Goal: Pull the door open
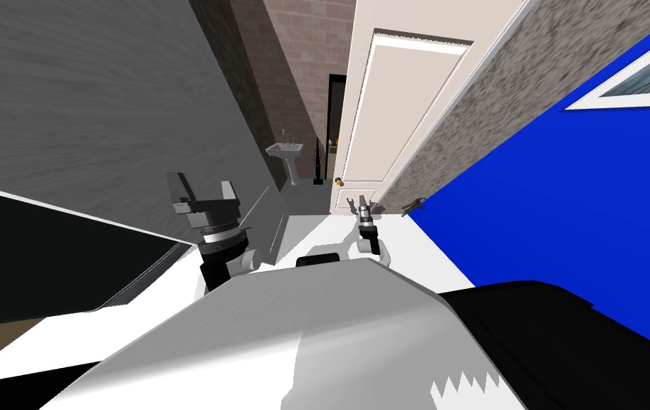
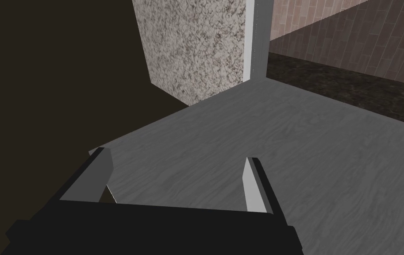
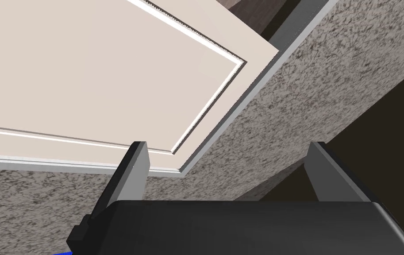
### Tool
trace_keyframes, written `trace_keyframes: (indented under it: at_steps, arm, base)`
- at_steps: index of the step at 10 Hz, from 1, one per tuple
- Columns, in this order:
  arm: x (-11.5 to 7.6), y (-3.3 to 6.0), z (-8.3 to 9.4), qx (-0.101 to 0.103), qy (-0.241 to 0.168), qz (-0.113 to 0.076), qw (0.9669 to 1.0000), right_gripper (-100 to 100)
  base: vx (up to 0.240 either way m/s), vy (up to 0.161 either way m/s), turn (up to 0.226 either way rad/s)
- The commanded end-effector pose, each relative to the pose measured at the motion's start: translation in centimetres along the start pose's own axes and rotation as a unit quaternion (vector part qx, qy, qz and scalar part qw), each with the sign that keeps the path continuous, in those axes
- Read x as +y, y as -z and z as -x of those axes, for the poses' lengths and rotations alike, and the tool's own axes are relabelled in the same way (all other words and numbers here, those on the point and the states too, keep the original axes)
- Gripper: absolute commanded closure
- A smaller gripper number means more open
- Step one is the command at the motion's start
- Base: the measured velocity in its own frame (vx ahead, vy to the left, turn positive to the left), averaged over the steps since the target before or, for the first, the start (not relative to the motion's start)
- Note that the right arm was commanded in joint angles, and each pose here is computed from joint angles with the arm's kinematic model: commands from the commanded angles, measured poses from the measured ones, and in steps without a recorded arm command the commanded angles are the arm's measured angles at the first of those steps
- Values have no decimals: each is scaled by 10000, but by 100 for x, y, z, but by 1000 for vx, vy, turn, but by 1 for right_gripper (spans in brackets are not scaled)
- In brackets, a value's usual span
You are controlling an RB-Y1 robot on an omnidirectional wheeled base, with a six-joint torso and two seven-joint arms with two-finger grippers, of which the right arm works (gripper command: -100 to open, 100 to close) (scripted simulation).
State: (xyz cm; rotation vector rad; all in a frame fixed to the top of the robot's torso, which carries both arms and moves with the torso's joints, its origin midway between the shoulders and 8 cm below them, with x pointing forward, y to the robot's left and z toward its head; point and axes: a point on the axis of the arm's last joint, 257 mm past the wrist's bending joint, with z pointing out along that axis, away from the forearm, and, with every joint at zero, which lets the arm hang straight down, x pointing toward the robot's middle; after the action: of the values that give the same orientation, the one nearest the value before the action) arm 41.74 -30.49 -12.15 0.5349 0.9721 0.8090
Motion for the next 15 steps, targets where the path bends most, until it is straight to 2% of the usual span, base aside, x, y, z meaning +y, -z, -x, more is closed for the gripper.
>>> trace_keyframes:
  at_steps: [1, 4, 8, 11, 15]
  arm:
    - [-106, 27, -40, 55, 236, -69, 9997, -100]
    - [-316, 75, -96, 162, 657, -195, 9975, -100]
    - [-598, 155, -168, 322, 1208, -360, 9915, -100]
    - [-813, 228, -222, 458, 1608, -488, 9847, -100]
    - [-1081, 334, -288, 647, 2113, -639, 9732, -100]
  base:
    - [95, -11, 5]
    - [99, 17, 2]
    - [98, 8, 3]
    - [94, 6, 2]
    - [103, 6, 3]
